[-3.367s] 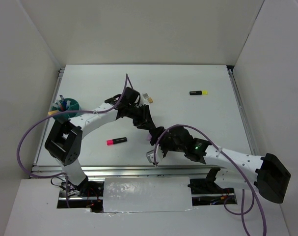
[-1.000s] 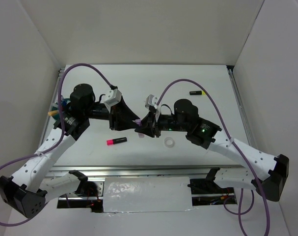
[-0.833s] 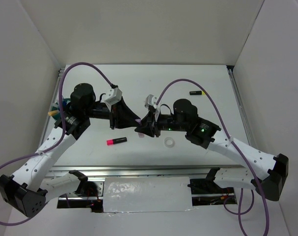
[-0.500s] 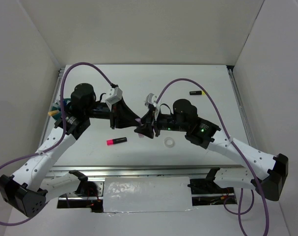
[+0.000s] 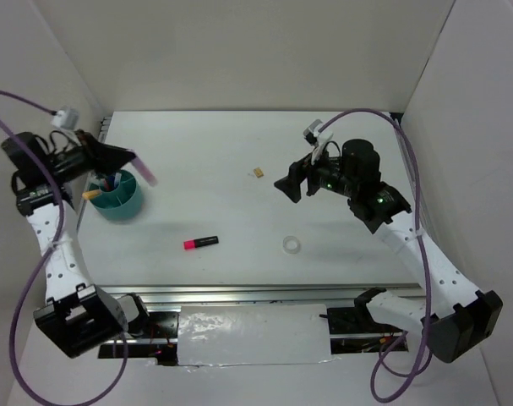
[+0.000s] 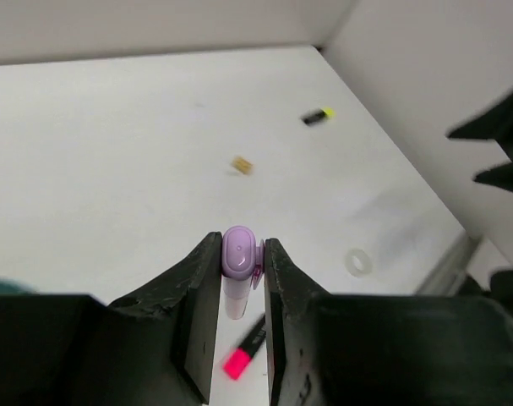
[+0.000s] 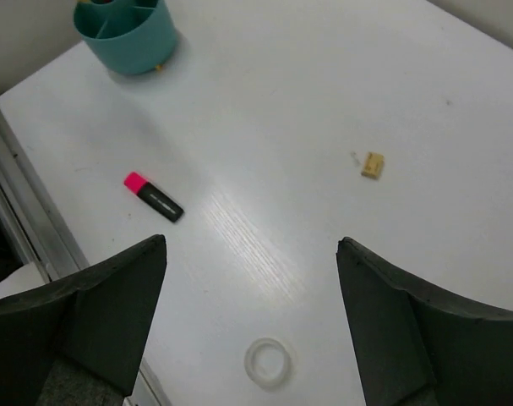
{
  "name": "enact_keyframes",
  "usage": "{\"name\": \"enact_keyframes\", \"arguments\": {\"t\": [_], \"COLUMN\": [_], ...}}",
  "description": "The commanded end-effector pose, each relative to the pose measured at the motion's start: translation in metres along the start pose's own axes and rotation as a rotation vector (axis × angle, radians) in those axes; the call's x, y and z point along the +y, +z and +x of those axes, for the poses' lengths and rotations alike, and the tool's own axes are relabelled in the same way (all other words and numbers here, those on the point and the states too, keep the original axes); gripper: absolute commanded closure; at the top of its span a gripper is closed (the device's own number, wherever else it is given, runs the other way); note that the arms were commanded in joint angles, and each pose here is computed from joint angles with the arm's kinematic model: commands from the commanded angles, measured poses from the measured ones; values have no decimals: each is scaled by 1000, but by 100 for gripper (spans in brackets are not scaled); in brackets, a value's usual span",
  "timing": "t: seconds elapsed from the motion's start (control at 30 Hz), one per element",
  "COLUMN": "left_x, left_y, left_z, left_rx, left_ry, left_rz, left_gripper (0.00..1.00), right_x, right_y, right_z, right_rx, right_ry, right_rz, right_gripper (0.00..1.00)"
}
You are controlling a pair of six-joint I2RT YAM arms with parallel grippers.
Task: Sort the stationery into containers
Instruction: Place the stationery in the storage box.
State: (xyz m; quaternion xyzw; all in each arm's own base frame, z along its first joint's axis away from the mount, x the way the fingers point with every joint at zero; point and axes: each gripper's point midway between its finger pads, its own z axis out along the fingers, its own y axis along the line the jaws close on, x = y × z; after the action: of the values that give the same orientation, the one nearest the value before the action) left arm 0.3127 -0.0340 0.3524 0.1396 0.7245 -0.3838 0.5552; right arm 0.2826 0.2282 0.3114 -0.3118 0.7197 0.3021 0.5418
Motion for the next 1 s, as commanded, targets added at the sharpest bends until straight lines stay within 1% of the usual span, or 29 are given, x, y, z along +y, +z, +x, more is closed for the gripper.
{"name": "enact_keyframes", "arguments": {"t": [0.0, 0.03, 0.07, 0.13, 0.17, 0.27, 0.33, 0.37, 0.43, 0.53, 0.6, 0.73, 0.83, 0.97], "left_x": [26, 42, 52, 87, 103, 133, 147, 152, 162, 182, 193, 210, 217, 229], "left_y": [-50, -62, -71, -101, -117, -145, -154, -156, -159, -164, -166, -162, -161, -156], "left_z": [-34, -38, -42, -50, -48, -48, -43, -44, -39, -32, -27, -12, -10, -1], "left_rx": [-79, -83, -88, -87, -92, -116, -110, -108, -104, -61, -50, 11, 1, -14], "left_ry": [44, 15, 22, 85, 69, 70, 74, 110, 117, 135, 117, 101, 113, 51], "left_rz": [-97, -153, -200, -339, -400, -535, -596, -620, -667, -726, -740, -759, -754, -710], "left_gripper": [100, 100, 100, 100, 100, 100, 100, 100, 100, 100, 100, 100, 100, 100], "right_x": [-17, -28, -29, -43, -51, -59, -66, -68, -76, -88, -95, -96, -94, -94], "right_y": [-12, -11, -10, -12, -11, -7, -4, -4, 2, 9, 15, 18, 19, 17], "right_z": [-6, -3, -1, -1, 5, 9, 9, 8, 7, 4, 2, 5, 7, 14], "right_rx": [38, 65, 80, 91, 110, 129, 134, 136, 159, 205, 221, 246, 244, 242], "right_ry": [30, 55, 64, 86, 106, 123, 126, 126, 121, 147, 178, 204, 219, 233], "right_rz": [19, 40, 39, 59, 71, 82, 101, 110, 151, 215, 235, 244, 218, 196], "right_gripper": [13, 14, 14, 15, 15, 15, 15, 15, 17, 19, 20, 18, 18, 18]}}
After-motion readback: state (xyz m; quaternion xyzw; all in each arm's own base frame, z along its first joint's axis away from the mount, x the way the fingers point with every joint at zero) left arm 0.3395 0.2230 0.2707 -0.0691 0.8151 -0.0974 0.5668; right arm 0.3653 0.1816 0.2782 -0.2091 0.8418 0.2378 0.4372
